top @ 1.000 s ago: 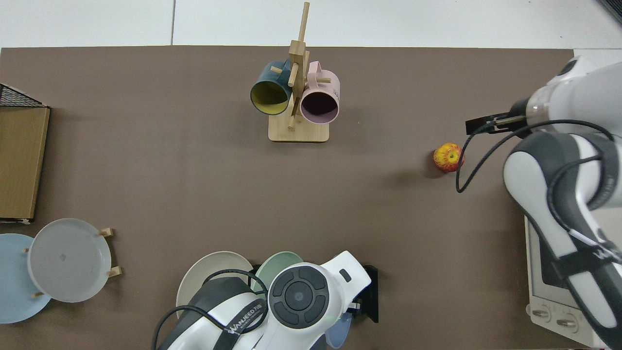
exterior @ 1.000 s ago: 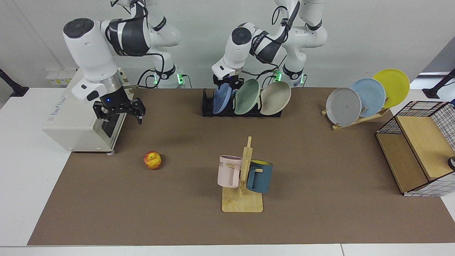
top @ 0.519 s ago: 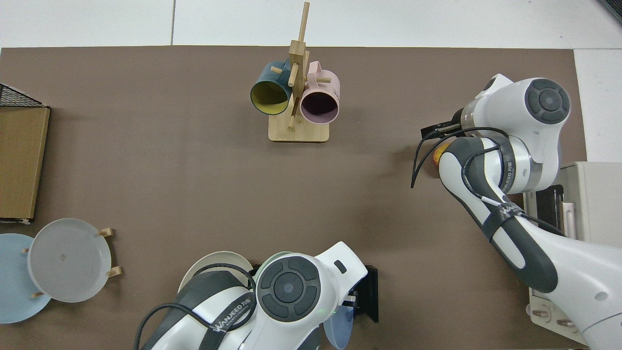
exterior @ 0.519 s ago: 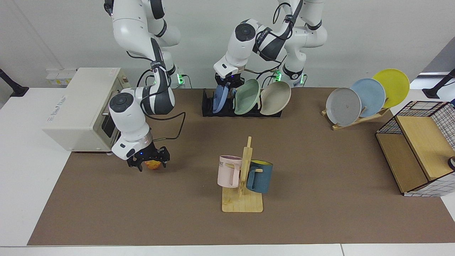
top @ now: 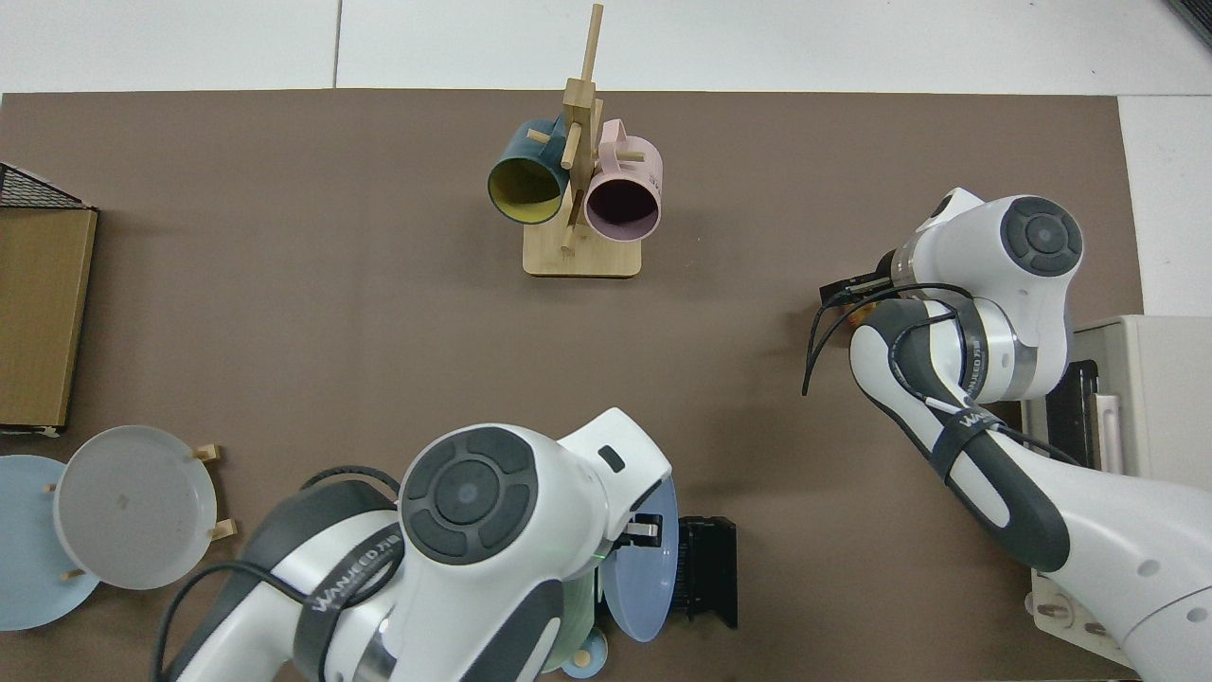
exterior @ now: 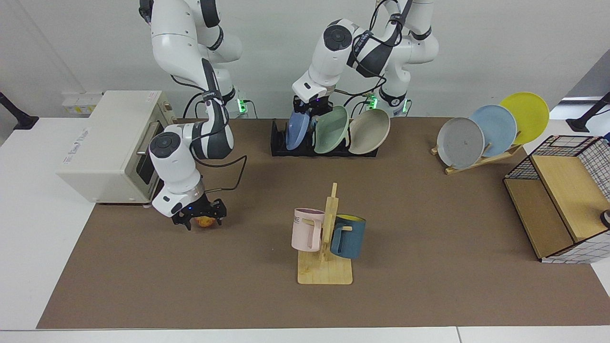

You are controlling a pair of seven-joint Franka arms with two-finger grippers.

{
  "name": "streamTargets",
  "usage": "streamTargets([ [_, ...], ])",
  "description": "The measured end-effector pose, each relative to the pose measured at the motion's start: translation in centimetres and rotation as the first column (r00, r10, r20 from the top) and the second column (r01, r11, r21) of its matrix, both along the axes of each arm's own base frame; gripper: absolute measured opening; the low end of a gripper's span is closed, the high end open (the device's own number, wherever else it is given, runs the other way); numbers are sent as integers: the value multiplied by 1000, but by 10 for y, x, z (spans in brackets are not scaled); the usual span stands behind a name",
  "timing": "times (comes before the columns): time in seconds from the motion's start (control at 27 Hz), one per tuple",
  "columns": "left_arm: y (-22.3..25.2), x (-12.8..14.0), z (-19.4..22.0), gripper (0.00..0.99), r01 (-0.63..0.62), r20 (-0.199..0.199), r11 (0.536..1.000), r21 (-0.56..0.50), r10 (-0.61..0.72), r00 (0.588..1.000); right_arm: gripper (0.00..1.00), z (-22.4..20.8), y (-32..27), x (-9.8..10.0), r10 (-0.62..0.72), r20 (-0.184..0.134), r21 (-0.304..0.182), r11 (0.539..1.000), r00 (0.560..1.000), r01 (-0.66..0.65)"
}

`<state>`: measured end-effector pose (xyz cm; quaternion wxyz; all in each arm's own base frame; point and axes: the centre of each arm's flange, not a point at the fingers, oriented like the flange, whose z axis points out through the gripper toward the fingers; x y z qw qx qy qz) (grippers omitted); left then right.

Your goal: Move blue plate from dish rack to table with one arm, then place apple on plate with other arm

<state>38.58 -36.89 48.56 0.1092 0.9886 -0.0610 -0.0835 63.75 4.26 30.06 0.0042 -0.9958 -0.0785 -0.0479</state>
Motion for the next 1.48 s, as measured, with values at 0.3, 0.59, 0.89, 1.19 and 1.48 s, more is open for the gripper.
streamTargets([
  [0.3, 63, 55, 14, 66, -10, 39, 999, -40, 12, 999, 855, -2, -5, -3, 5, -7, -2, 1000, 1000, -5],
  [0.59, 143, 111, 4, 66, -29, 67, 989, -147, 39, 997, 705, 0, -5, -4, -33, -8, 3, 999, 999, 33],
  [0.89, 191, 156, -34, 66, -34, 91, 936, -350, 71, 993, 705, 22, 16, 5, -43, 36, 15, 999, 998, 43],
  [1.19, 239, 185, -94, 66, -109, 26, 814, -571, 150, 988, 705, 65, 23, 10, -45, 71, 24, 999, 996, 43],
  [1.48, 238, 189, -125, 66, -157, -35, 767, -622, 173, 984, 705, 125, 17, 1, -52, 68, 28, 998, 996, 50],
])
